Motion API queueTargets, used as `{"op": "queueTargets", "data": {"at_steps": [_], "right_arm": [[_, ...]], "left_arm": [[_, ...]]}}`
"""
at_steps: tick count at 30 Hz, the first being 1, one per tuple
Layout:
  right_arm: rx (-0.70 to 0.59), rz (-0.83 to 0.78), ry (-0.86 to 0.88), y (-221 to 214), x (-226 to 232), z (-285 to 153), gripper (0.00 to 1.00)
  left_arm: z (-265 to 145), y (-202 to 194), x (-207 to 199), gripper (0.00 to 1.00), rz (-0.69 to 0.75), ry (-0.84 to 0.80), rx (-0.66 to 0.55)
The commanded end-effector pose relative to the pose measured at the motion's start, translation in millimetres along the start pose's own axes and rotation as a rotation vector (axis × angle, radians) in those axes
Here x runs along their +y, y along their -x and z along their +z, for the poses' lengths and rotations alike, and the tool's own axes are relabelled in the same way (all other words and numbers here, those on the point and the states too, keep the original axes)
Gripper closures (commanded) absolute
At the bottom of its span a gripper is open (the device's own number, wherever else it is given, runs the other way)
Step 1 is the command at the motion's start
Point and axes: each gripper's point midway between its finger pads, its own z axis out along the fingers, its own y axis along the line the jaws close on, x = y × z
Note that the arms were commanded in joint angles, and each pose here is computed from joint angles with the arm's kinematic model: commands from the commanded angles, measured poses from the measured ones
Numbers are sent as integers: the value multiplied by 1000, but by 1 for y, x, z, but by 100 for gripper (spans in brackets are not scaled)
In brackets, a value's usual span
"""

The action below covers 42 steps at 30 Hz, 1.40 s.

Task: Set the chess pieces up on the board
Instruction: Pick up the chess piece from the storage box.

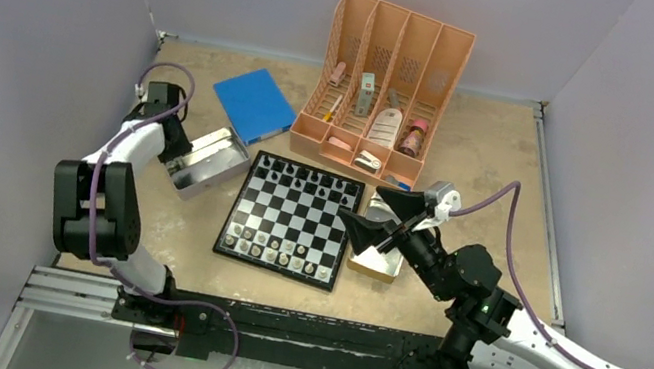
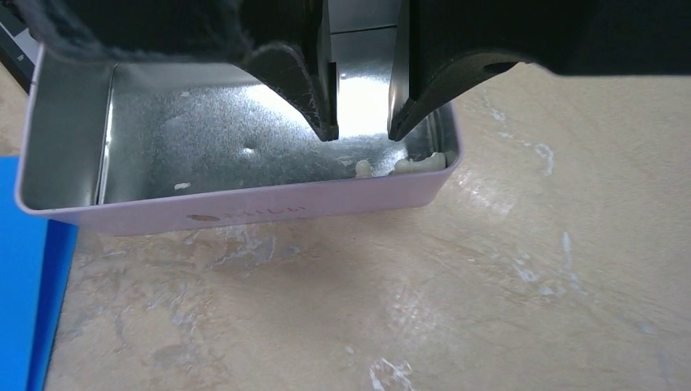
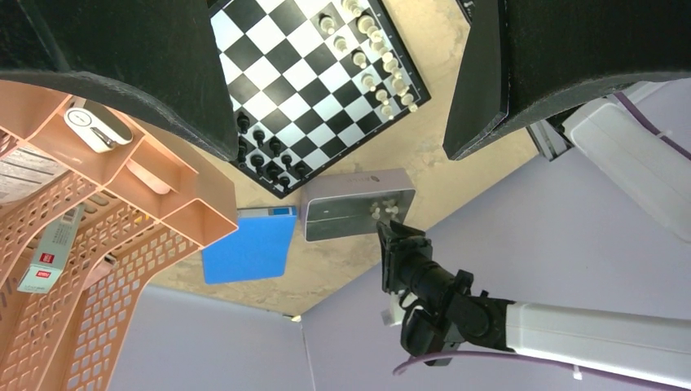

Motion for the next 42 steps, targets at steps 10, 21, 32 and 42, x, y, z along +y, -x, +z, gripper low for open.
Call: {"op": "queueTargets", "data": {"at_steps": [10, 21, 32, 42], "right_arm": [[-75, 23, 29, 20, 6, -4, 1], [-98, 47, 26, 28, 5, -10, 1], [-100, 59, 21, 29, 5, -8, 1], [-87, 56, 17, 25, 6, -3, 1]], "left_arm": [[19, 3, -2, 74, 11, -2, -8], [37, -19, -3, 74, 3, 3, 75], [43, -16, -2, 82, 11, 13, 73], [38, -11, -2, 93, 16, -4, 64]]}}
